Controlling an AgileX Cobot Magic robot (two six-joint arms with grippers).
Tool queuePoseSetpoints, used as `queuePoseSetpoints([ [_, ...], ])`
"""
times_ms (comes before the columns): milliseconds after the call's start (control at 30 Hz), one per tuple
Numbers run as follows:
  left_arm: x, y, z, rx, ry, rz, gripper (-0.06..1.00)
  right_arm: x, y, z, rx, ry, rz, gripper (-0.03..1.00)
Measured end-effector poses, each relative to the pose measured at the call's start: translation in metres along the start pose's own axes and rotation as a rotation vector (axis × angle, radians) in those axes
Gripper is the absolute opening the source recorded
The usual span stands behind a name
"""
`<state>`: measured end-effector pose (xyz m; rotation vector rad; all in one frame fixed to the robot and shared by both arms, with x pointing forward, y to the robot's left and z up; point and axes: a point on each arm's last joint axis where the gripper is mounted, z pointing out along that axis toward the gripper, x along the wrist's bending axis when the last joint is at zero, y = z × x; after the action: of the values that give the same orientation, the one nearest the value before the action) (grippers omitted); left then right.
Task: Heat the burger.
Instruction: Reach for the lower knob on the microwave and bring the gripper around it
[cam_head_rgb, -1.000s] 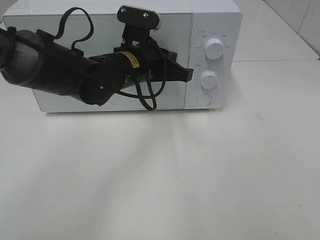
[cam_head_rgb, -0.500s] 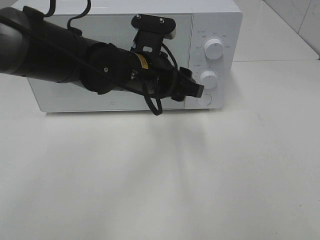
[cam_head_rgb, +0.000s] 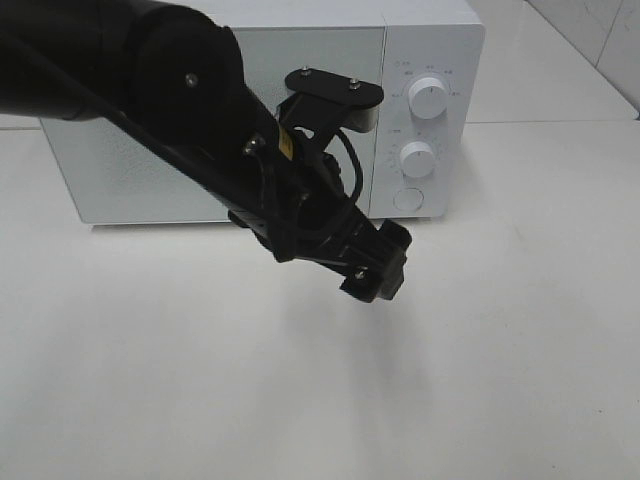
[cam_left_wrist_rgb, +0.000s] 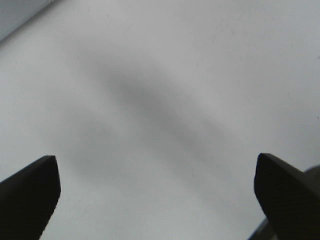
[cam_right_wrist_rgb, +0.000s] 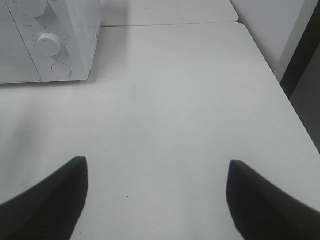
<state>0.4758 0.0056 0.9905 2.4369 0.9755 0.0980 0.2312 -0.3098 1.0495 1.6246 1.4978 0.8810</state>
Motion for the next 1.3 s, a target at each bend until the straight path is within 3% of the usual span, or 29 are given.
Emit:
queuePoseSetpoints([
  [267, -0.001, -0.017, -0.038, 0.178, -0.016, -0.004, 0.99, 0.000, 0.000, 0.000, 0.000, 0.000, 0.000, 0.76],
  [500, 0.020, -0.020, -0.057, 0.211, 0.007, -0.083, 0.99, 0.000, 0.000, 0.000, 0.000, 0.000, 0.000, 0.76],
  [567, 0.049, -0.023, -0.074, 0.215, 0.038, -0.168, 0.99, 0.000, 0.000, 0.000, 0.000, 0.000, 0.000, 0.76],
  [600, 0.049, -0.023, -0.074, 0.215, 0.038, -0.168, 0.99, 0.000, 0.000, 0.000, 0.000, 0.000, 0.000, 0.76],
  [700, 0.081, -0.028, -0.096, 0.197, 0.077, -0.269, 0.99, 0.000, 0.000, 0.000, 0.000, 0.000, 0.000, 0.76],
  [800, 0.088, -0.030, -0.100, 0.199, 0.085, -0.291, 0.99, 0.000, 0.000, 0.000, 0.000, 0.000, 0.000, 0.76],
  [900, 0.125, -0.045, -0.125, 0.214, 0.128, -0.417, 0.99, 0.000, 0.000, 0.000, 0.000, 0.000, 0.000, 0.76],
  [1133, 0.157, -0.075, -0.156, 0.190, 0.184, -0.534, 0.99, 0.000, 0.000, 0.000, 0.000, 0.000, 0.000, 0.76],
  [1300, 0.174, -0.127, -0.175, 0.202, 0.219, -0.699, 0.99, 0.000, 0.000, 0.000, 0.000, 0.000, 0.000, 0.76],
])
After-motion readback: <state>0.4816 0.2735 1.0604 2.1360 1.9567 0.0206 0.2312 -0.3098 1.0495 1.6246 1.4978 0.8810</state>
